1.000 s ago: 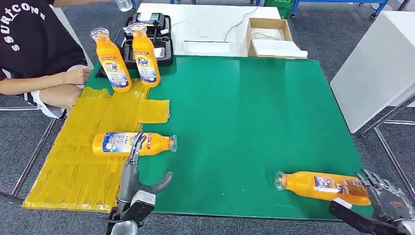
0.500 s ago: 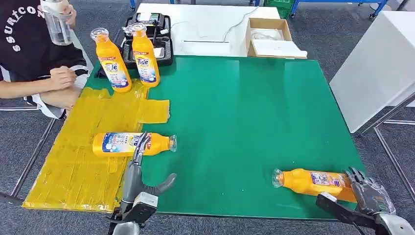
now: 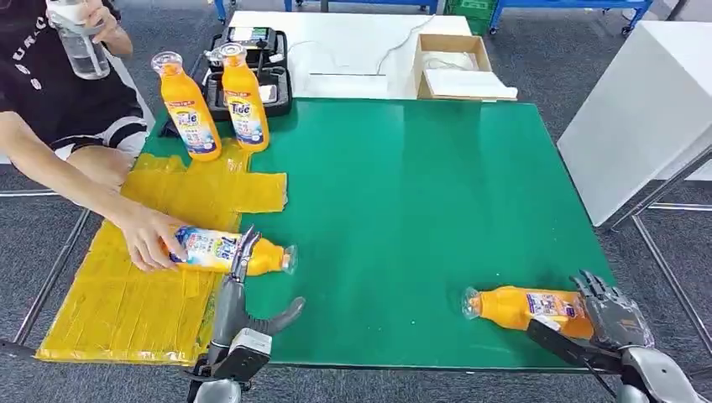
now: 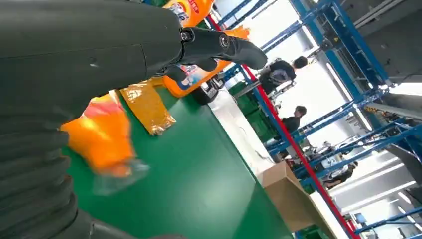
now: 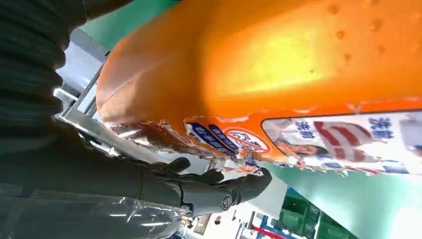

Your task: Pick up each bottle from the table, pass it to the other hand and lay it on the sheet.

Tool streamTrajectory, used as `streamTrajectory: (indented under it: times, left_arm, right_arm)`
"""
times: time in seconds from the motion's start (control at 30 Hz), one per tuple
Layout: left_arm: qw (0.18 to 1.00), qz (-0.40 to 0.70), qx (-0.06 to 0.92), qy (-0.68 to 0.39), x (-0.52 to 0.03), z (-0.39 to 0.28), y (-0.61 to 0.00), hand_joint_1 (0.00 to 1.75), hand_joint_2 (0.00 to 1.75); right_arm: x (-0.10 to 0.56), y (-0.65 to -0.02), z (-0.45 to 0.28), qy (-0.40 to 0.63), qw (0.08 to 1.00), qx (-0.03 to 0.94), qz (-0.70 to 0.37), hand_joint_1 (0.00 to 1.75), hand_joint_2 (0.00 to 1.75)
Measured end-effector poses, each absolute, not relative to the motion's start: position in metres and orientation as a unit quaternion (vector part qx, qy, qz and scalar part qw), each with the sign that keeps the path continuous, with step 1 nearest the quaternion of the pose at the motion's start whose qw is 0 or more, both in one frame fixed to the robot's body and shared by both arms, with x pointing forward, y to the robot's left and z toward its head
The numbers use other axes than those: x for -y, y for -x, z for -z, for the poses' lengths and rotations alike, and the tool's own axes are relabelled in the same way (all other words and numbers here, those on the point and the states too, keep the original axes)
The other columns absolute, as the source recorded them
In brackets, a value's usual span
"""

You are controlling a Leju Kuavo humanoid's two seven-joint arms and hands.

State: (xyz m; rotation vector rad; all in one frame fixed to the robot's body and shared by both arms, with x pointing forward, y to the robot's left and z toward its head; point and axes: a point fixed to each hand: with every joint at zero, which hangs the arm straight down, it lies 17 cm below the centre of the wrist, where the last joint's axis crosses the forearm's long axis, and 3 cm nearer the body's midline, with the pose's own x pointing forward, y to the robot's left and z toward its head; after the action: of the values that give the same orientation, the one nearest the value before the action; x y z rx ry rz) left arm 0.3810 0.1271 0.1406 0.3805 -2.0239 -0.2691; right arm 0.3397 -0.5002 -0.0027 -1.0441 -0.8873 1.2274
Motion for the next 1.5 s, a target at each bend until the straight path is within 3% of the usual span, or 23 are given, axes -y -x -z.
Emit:
streamTrajectory:
  times: [0.13,0.23,0.27,0.33,0.47,1.5]
  left_arm:
    - [0.507,0.112,0.84,-0.158,-0.127,-0.141,-0.381,0.0,1.75]
    - [0.509,0.113,0.839,-0.155,-0.125,-0.139,-0.381,0.0,1.75]
    - [0.51,0.114,0.839,-0.155,-0.125,-0.139,-0.381,0.0,1.75]
    - [0.511,0.115,0.838,-0.153,-0.124,-0.137,-0.381,0.0,1.75]
    - [0.514,0.118,0.836,-0.151,-0.122,-0.134,-0.382,0.0,1.75]
    - [0.519,0.12,0.834,-0.143,-0.119,-0.128,-0.383,0.0,1.75]
  right_arm:
    - [0.5,-0.342,0.005,0.45,0.607,0.383,-0.532,0.07,1.75]
    - [0.5,-0.342,0.008,0.448,0.609,0.38,-0.532,0.87,1.75]
    - [0.5,-0.341,0.009,0.447,0.61,0.379,-0.534,1.31,1.75]
    - [0.496,-0.341,0.013,0.443,0.61,0.378,-0.538,1.4,1.75]
    - [0.494,-0.343,0.017,0.44,0.608,0.375,-0.544,1.75,1.75]
    - [0.485,-0.352,0.015,0.444,0.6,0.382,-0.545,1.75,1.75]
